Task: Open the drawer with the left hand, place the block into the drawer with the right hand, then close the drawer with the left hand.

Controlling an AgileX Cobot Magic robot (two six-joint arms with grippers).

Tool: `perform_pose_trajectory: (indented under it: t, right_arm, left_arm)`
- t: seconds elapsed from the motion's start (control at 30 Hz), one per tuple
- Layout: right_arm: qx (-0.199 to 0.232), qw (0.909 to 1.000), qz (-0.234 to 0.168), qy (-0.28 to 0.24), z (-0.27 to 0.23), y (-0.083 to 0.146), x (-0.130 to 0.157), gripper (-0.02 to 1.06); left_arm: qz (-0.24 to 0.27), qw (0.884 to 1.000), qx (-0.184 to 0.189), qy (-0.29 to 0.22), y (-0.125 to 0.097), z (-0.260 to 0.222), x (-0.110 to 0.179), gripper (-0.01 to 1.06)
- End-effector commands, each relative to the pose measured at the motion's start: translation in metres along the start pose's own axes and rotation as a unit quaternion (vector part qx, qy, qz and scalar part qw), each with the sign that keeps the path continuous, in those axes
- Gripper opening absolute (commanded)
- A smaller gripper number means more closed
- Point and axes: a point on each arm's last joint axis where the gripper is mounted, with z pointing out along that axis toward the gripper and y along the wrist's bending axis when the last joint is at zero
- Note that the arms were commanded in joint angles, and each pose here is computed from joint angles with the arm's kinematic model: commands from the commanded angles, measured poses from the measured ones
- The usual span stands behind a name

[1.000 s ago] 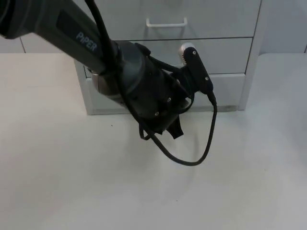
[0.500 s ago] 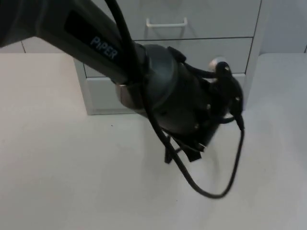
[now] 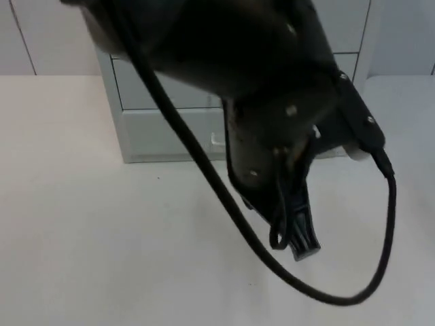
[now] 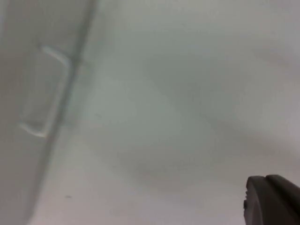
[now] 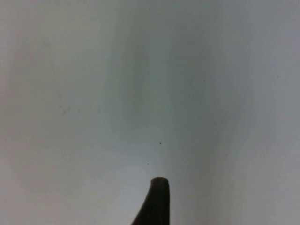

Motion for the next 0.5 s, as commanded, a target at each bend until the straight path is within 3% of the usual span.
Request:
perform_pose_trajectory:
  t: [0.0,0.07,0.13,0.23,0.47]
  right_arm:
    - [0.0,1.0,0.0,-0.005,-0.002,-0.001,0.001,0.75]
    - [0.0,1.0,0.0,-0.005,-0.002,-0.001,0.001,0.75]
    - [0.0,1.0,0.0,-0.005,-0.002,-0.001,0.001,0.75]
    - [0.0,1.0,0.0,-0.005,-0.002,-0.001,0.001,0.75]
    - [0.0,1.0,0.0,-0.006,-0.002,-0.001,0.001,0.75]
  left_arm:
    - [-0.012,0.999,0.043,-0.001,0.006,-0.005,0.005,0.0]
    - [-0.045,0.995,0.088,-0.008,0.017,-0.009,0.009,0.0]
    - [-0.068,0.991,0.11,-0.014,0.032,-0.012,0.016,0.0]
    - [-0.094,0.989,0.111,-0.014,0.047,-0.015,0.023,0.0]
    - [-0.18,0.979,0.097,-0.025,0.079,-0.032,0.072,0.0]
